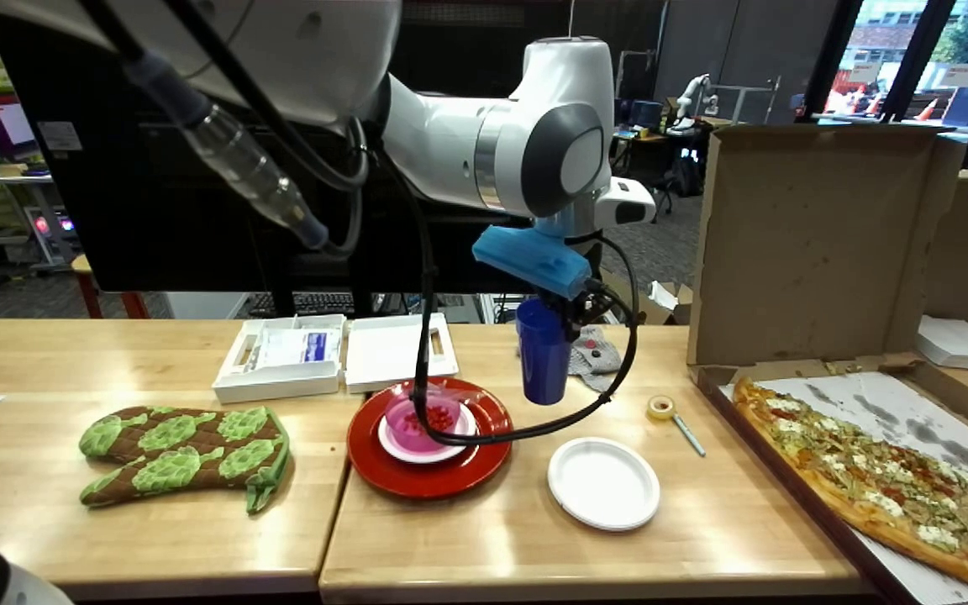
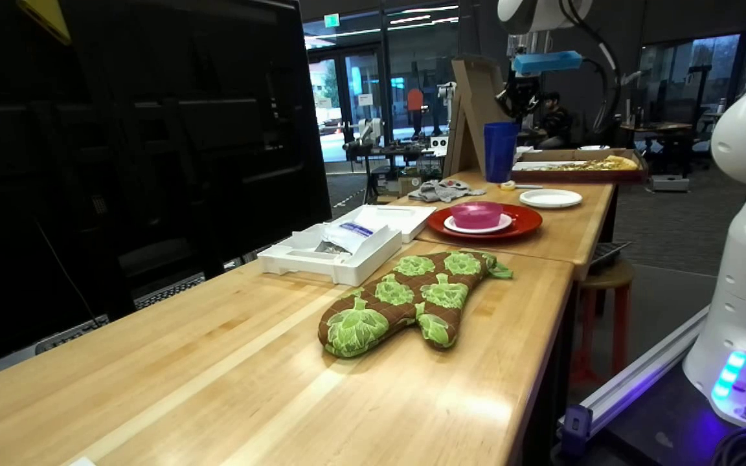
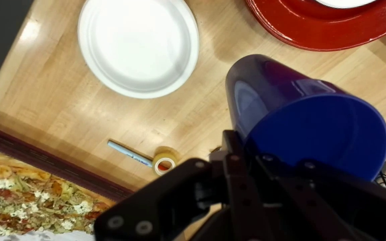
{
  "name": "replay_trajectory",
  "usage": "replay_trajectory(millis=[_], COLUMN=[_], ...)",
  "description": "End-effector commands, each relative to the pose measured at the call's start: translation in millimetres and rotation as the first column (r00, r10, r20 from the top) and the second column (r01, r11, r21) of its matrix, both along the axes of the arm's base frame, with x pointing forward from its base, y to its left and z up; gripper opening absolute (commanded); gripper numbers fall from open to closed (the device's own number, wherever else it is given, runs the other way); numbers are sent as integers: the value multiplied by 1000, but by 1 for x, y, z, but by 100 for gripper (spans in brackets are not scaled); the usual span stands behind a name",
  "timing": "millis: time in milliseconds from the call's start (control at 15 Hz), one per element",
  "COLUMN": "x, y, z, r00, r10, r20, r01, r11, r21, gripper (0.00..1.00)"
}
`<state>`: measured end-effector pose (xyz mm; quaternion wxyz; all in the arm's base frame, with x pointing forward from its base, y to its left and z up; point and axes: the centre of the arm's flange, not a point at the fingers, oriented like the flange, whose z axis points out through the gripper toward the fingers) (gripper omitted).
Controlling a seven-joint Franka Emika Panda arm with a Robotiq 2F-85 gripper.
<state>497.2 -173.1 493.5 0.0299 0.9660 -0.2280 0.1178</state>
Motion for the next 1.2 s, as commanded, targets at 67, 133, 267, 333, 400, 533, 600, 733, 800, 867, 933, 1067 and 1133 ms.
replay_trajectory(millis=[67,133,267,333,400,533,600,733,800,867,933,1067,1133], x=[14,16,20,22,24,28,29,33,35,37,39,42,44], y=[-17,-19,-22,-23,-24,-26,-27,-27,-28,-28,-28,-28,-28], z=[3,2,0,-2,-3,-6,-7,-9,-11,-13,-15,-19,-21], r00=[1000,1000,1000,999,999,999,999,999,999,999,999,999,998], r10=[-4,-6,-12,-16,-18,-21,-22,-22,-22,-23,-23,-23,-23], r20=[-17,-20,-27,-31,-34,-39,-39,-41,-43,-43,-45,-48,-51], r01=[5,7,13,17,19,23,24,24,25,25,25,26,26], r11=[999,999,999,999,999,999,999,999,999,999,998,998,998], r21=[34,37,44,46,46,48,48,47,48,49,51,54,57], gripper=[1,1,1,1,1,1,1,1,1,1,1,1,1])
